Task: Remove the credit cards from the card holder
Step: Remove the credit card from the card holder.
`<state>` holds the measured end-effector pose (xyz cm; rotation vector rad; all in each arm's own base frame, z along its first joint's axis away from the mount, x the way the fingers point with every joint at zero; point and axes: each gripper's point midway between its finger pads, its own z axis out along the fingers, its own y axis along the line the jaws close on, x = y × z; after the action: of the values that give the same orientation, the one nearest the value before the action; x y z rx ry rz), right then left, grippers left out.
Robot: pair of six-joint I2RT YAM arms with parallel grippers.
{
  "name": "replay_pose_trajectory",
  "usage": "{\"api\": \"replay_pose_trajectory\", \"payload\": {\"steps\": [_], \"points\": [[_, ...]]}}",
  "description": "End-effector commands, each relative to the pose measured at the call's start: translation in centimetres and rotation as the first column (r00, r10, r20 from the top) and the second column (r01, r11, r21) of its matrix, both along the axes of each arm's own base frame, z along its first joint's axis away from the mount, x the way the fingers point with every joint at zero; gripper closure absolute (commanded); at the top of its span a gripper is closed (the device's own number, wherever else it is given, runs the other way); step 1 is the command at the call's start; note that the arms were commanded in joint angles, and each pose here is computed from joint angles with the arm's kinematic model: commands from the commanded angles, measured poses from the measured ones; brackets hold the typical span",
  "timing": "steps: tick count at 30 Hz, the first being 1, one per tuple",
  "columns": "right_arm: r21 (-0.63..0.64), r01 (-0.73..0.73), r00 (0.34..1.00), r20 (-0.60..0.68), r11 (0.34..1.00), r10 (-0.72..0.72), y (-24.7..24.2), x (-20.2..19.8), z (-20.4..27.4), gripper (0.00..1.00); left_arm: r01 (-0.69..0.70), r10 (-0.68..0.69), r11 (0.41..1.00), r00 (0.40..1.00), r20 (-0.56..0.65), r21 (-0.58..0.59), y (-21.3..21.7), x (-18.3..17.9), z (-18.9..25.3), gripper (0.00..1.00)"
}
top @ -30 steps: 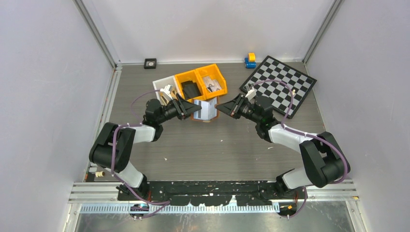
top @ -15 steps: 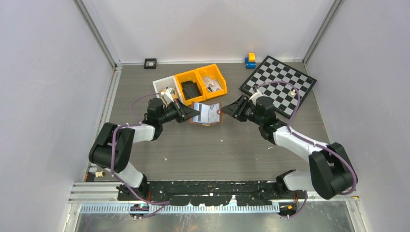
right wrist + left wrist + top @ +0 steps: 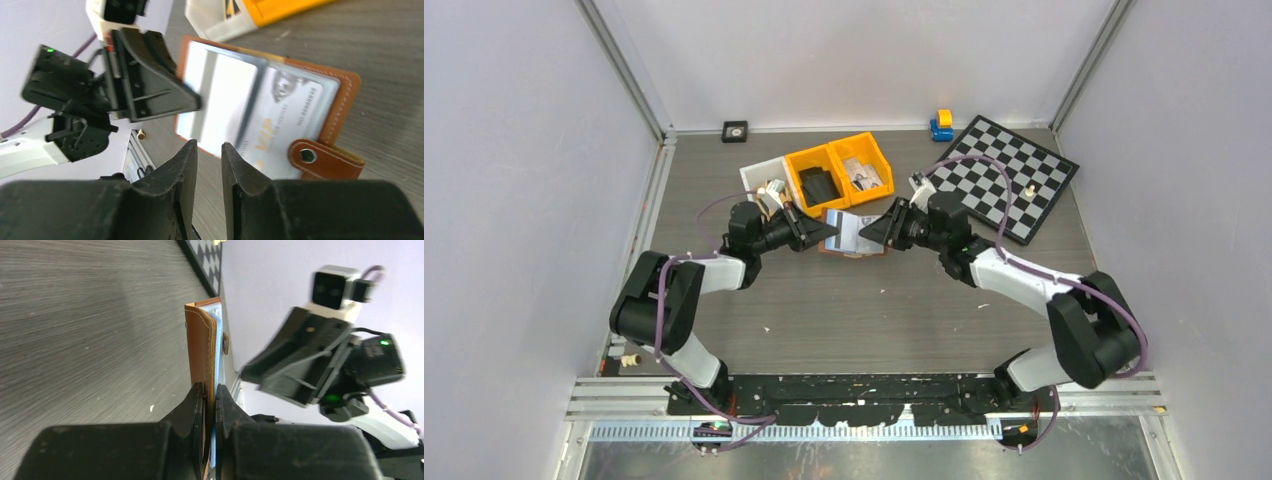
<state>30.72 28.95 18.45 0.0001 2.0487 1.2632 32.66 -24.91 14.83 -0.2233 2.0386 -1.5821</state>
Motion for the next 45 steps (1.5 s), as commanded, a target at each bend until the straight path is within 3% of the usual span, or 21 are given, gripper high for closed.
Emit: {"api": "replay_pose_trajectory", "payload": {"steps": [1,11,15,19,24,30,33,37,43,45], "points": [[0.059,-0.059,0.998,-0.006,0.997,0.060,1.4,0.3,0.6,0.71,0.068,-0.054,0.987,0.994,0.100,-0.143,-1.0,0.0,4.2,1.00],[0.134,-0.084,0.995,-0.050,0.987,0.091,2.0,0.7,0.0,0.73,0.103,-0.080,0.972,0.990,0.114,-0.212,-1.4,-0.3,5.2,1.00],[0.196,-0.086,0.995,-0.041,0.977,0.096,1.7,0.7,0.9,0.81,0.106,-0.083,0.972,0.990,0.113,-0.212,-1.5,-0.4,5.2,1.00],[0.282,-0.088,0.995,-0.029,0.955,0.100,1.2,0.8,1.8,0.96,0.107,-0.085,0.971,0.990,0.110,-0.212,-1.6,-0.3,5.0,1.00],[0.343,-0.062,0.996,-0.043,0.937,0.081,0.2,1.5,2.1,1.00,0.111,-0.087,0.968,0.990,0.115,-0.223,-1.6,-0.3,5.1,0.87],[0.324,-0.040,0.997,-0.046,0.945,0.058,-0.3,1.8,1.9,0.99,0.092,-0.064,0.968,0.990,0.126,-0.232,-1.0,-0.2,5.4,0.84],[0.309,-0.033,0.997,-0.050,0.951,0.051,-0.4,1.7,1.7,1.00,0.061,-0.029,0.971,0.990,0.136,-0.233,0.0,0.0,5.6,0.87],[0.307,-0.027,0.998,-0.053,0.951,0.046,-0.5,1.9,1.5,1.00,0.054,-0.023,0.974,0.989,0.143,-0.221,0.1,0.1,5.7,1.00],[0.282,0.008,0.999,-0.054,0.959,0.008,-1.3,2.3,1.3,1.00,0.022,0.005,0.978,0.992,0.127,-0.209,0.9,0.4,5.3,1.00],[0.234,0.035,0.999,-0.046,0.972,-0.025,-1.9,2.4,1.0,1.00,-0.005,0.020,0.989,0.994,0.105,-0.145,1.4,0.8,4.2,1.00]]}}
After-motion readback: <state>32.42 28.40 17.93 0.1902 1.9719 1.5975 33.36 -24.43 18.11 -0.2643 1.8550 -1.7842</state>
